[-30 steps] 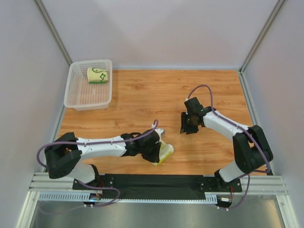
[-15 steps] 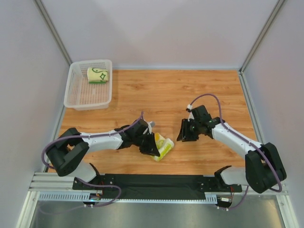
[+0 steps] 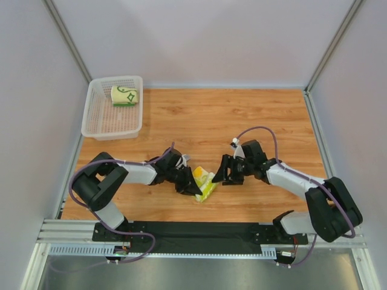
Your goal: Roll the towels
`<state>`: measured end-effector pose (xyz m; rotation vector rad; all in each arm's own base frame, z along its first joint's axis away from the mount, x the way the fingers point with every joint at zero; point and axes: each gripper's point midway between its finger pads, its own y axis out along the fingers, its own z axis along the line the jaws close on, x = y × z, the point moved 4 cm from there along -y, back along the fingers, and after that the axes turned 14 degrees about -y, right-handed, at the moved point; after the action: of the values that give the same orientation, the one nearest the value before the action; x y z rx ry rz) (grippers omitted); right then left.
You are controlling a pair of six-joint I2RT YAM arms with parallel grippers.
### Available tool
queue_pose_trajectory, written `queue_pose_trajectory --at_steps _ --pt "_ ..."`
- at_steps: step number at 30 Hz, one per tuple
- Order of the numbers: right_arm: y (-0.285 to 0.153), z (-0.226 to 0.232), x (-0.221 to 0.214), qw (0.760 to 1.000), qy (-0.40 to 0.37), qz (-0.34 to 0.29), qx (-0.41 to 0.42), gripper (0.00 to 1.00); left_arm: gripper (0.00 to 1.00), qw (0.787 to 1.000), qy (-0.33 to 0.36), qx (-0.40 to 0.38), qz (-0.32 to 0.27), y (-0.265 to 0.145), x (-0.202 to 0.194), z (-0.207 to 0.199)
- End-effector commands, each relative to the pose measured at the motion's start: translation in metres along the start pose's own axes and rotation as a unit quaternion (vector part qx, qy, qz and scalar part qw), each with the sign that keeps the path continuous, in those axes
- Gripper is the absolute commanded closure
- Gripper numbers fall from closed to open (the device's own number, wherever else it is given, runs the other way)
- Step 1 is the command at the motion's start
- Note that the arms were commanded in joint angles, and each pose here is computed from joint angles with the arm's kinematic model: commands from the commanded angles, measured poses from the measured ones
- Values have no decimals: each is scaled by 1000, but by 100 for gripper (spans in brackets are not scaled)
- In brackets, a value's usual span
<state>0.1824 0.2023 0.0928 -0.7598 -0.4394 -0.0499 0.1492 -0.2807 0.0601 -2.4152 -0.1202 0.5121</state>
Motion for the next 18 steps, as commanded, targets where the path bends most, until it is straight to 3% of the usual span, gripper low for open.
queue_pose_trajectory --at_steps 1,13,18 --pt "14 0 5 1000 -1 -10 22 33 91 1000 -20 2 6 -2 5 3" --pt "54 -11 4 1000 11 8 24 35 91 999 -33 4 19 3 11 12" --pt "61 -20 -2 1000 20 20 13 60 91 999 -33 1 18 3 14 12"
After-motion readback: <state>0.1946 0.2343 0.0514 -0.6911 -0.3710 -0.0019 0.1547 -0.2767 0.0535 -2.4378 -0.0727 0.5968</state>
